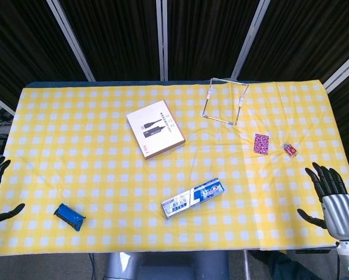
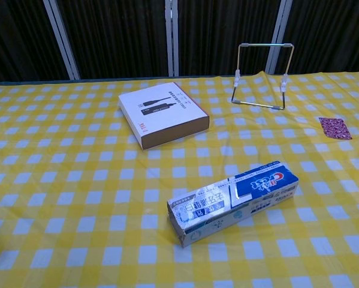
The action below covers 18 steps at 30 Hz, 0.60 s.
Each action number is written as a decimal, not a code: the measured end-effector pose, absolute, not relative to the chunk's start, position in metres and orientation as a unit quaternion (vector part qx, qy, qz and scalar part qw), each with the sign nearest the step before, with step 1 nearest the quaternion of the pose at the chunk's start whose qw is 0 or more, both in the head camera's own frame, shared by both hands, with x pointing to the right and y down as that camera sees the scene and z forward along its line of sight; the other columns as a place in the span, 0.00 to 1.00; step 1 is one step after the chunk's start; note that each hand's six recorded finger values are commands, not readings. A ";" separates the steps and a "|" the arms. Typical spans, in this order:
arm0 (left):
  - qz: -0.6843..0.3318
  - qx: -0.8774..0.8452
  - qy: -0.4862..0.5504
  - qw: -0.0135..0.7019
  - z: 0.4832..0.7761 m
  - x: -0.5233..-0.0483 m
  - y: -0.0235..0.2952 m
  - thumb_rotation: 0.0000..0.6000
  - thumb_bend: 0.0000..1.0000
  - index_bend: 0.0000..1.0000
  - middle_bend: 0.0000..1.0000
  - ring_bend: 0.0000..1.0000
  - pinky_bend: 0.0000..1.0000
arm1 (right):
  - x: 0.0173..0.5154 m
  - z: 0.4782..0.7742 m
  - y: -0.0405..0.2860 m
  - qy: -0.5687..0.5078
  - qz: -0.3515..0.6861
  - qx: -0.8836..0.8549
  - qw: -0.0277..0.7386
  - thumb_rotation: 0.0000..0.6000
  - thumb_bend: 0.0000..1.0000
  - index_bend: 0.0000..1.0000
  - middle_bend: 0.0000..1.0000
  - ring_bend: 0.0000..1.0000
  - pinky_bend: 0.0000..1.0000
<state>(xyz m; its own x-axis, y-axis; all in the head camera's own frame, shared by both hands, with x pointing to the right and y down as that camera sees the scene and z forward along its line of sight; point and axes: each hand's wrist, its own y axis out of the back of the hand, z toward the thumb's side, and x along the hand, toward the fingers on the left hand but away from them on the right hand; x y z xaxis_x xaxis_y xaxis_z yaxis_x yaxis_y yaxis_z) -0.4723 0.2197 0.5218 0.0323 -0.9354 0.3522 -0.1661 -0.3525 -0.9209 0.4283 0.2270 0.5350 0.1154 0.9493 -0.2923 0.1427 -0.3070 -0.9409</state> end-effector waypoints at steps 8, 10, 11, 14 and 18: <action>-0.537 -0.623 0.443 0.356 0.521 -0.473 0.220 1.00 0.00 0.00 0.00 0.00 0.00 | 0.429 0.538 0.227 -0.431 0.503 -0.639 0.392 1.00 0.00 0.00 0.00 0.00 0.00; -0.537 -0.624 0.442 0.356 0.522 -0.471 0.219 1.00 0.00 0.00 0.00 0.00 0.00 | 0.424 0.543 0.225 -0.419 0.501 -0.650 0.389 1.00 0.00 0.00 0.00 0.00 0.00; -0.537 -0.625 0.441 0.357 0.522 -0.471 0.219 1.00 0.00 0.00 0.00 0.00 0.00 | 0.421 0.546 0.224 -0.412 0.499 -0.656 0.388 1.00 0.00 0.00 0.00 0.00 0.02; -0.539 -0.626 0.436 0.357 0.525 -0.469 0.217 1.00 0.00 0.00 0.00 0.00 0.00 | 0.403 0.556 0.213 -0.379 0.483 -0.684 0.394 1.00 0.00 0.00 0.00 0.00 0.05; -0.548 -0.624 0.432 0.352 0.531 -0.469 0.215 1.00 0.00 0.00 0.00 0.00 0.00 | 0.372 0.576 0.193 -0.318 0.458 -0.727 0.400 1.00 0.01 0.01 0.02 0.00 0.08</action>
<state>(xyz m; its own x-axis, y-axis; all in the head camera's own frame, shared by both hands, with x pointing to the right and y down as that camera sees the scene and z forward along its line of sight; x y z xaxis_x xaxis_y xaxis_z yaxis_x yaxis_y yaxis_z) -0.4687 0.2148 0.5310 0.0269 -0.9250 0.3791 -0.1537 -0.3785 -0.9127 0.3723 0.1929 0.5763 0.3778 0.8297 -0.4110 0.0959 -0.4766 -0.8739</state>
